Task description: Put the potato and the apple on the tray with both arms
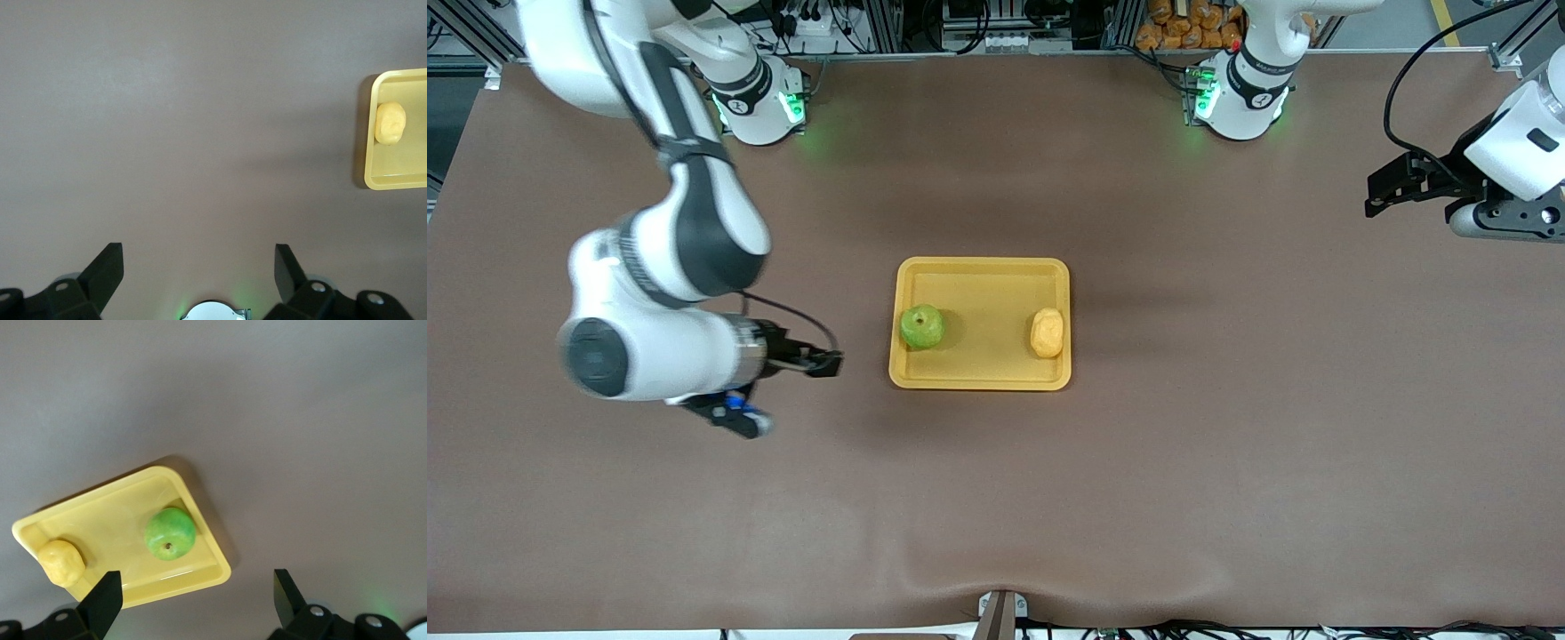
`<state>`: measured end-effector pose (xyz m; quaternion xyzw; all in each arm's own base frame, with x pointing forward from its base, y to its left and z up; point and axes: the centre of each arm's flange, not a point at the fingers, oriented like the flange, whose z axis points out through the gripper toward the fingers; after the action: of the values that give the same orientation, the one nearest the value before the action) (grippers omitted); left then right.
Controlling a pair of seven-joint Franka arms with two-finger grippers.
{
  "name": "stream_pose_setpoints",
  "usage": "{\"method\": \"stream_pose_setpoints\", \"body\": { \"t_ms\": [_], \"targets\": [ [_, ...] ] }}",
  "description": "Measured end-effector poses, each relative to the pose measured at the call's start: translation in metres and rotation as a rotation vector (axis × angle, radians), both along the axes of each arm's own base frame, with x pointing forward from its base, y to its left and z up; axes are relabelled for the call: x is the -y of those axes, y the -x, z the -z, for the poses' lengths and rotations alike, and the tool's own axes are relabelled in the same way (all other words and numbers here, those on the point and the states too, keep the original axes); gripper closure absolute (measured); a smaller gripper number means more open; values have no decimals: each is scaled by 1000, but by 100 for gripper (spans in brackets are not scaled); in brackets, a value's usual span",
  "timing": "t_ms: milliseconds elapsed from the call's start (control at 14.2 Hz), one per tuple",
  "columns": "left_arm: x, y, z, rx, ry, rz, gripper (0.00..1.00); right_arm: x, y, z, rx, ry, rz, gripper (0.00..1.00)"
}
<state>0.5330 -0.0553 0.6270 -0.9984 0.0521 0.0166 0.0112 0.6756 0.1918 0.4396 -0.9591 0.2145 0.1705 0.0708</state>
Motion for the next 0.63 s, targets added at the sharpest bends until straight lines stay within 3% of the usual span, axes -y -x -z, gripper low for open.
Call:
{"method": "stream_pose_setpoints", "body": {
  "t_ms": [281,422,632],
  "targets": [
    [12,4,1,-18,-10,21,0,108,-5,-53,15,0,131,0],
    [10,4,1,-24,-17,20,0,147,-1,-72,37,45,159,0],
    [7,4,2,-27,-19,14,0,165,13,-108,94,125,51,0]
  ]
}}
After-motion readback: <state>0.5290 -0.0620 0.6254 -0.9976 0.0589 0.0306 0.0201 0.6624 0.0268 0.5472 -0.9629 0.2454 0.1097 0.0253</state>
